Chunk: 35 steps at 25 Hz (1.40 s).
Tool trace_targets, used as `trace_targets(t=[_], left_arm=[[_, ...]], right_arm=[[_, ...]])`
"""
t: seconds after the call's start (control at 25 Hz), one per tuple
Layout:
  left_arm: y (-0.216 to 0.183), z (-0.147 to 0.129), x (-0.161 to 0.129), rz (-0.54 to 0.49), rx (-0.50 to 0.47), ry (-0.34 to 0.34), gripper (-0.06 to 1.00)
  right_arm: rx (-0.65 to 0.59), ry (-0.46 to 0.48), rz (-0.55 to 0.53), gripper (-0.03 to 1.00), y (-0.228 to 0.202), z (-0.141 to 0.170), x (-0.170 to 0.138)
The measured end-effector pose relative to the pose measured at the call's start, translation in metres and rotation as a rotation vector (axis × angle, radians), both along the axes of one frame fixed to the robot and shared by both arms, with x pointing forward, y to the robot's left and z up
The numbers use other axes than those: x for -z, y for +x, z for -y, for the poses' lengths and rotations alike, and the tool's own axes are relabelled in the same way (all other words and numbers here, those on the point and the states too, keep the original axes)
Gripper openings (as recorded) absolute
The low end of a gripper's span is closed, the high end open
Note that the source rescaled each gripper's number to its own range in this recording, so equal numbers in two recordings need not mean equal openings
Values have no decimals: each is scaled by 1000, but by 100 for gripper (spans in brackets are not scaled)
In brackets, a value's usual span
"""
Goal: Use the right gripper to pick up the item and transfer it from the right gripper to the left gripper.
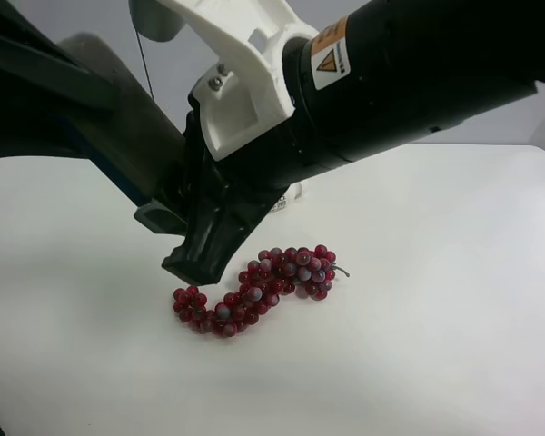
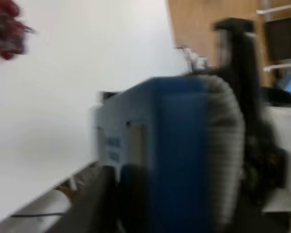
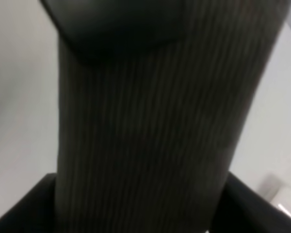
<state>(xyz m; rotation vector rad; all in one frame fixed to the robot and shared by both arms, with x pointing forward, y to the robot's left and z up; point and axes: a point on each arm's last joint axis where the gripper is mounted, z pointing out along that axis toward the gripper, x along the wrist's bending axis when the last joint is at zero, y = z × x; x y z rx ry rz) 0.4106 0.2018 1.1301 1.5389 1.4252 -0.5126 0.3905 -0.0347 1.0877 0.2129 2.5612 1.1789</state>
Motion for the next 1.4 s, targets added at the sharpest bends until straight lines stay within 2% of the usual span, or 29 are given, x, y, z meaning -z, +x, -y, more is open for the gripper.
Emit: trace_targets(t=[0.08, 0.24, 0.28, 0.32, 0.4, 0.44, 0.52, 0.56, 0.84, 1.12, 1.4], left_arm=[[0, 0, 1, 7, 3, 12, 4], [0, -1, 1, 10, 5, 16, 4], [0, -1, 1, 10, 5, 16, 4], [0, 0, 0, 7, 5, 1, 3], [0, 2, -3, 0, 7, -35, 0], [0, 2, -3, -1, 6, -41, 0], [0, 2, -4, 1, 5, -46, 0], [0, 2, -4, 2, 5, -46, 0], [0, 3, -5, 4, 5, -49, 0], [0, 3, -6, 4, 6, -51, 0], [0, 2, -5, 5, 6, -46, 0]], right_arm=[[5, 6, -15, 0, 0, 0, 0], [12, 19, -30, 0, -1, 0, 0], [15, 28, -34, 3, -1, -1, -1], [24, 49, -36, 19, 0, -2, -2], [36, 88, -43, 65, 0, -4, -4], [35, 90, -45, 80, 0, -4, -4], [36, 89, -53, 92, -1, -4, -4], [34, 84, -57, 95, -1, -4, -3], [-4, 26, -71, 99, -13, 13, -14], [-16, -94, -119, 99, -41, 59, -38], [89, -216, -307, 99, -78, 118, -54]])
